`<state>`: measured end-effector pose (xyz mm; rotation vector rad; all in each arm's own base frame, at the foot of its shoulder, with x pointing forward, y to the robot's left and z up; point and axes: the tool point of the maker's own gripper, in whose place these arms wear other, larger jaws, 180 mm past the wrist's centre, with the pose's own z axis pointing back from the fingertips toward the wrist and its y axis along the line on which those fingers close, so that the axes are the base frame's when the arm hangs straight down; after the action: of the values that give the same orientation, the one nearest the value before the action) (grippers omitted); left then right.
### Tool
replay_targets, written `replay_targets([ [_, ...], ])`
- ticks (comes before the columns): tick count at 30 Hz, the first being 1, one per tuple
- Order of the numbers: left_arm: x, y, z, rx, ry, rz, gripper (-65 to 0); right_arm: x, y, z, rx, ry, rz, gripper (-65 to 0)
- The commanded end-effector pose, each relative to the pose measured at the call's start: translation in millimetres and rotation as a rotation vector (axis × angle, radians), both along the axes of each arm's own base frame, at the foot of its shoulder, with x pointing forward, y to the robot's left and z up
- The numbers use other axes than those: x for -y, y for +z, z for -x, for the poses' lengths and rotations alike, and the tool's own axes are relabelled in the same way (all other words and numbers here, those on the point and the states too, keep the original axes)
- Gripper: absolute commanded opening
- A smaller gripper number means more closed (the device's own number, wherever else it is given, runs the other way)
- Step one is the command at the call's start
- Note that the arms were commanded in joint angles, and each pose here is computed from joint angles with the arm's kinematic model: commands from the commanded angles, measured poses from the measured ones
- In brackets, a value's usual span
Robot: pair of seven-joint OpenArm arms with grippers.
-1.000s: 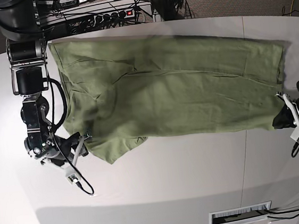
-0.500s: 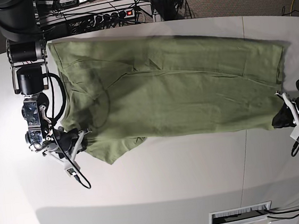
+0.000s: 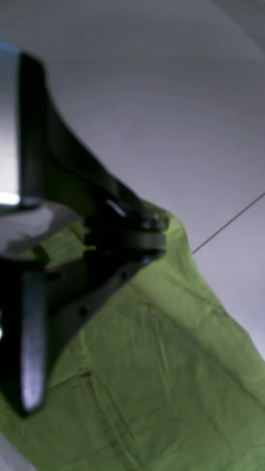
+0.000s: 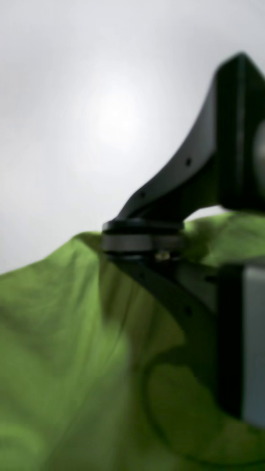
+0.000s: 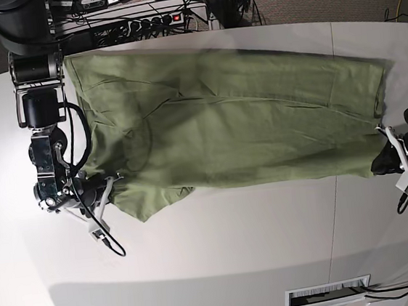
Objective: Fold the T-shirt properly
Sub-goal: 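Grasp the hem corners with both grippers and lift them, then fold the hem up toward the collar with both grippers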
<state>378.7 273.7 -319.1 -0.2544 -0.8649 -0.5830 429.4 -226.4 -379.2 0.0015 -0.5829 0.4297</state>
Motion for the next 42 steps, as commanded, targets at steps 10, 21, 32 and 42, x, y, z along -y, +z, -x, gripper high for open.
replay_targets([
  [10, -11.6, 20.2, -7.5, 0.037, 0.012, -0.016, -65.0, -10.7, 34.6, -9.8, 0.037, 0.019, -0.043, -65.0],
  [21, -32.3, 22.9, 11.8, -0.106, 0.050, 0.000, -65.0, -35.1, 49.5, 26.5, 0.058, 0.126, -0.001, -65.0],
  [32, -38.1, 21.2, 34.3, -0.249, 0.055, 0.035, -65.0, -48.1, 29.3, 74.4, 0.007, 0.187, 0.027, -65.0],
  [42, -48.8, 1.4, 60.2, -0.340, 0.064, 0.002, -65.0, -53.2, 19.0, 118.3, -0.011, 0.200, 0.016, -65.0],
])
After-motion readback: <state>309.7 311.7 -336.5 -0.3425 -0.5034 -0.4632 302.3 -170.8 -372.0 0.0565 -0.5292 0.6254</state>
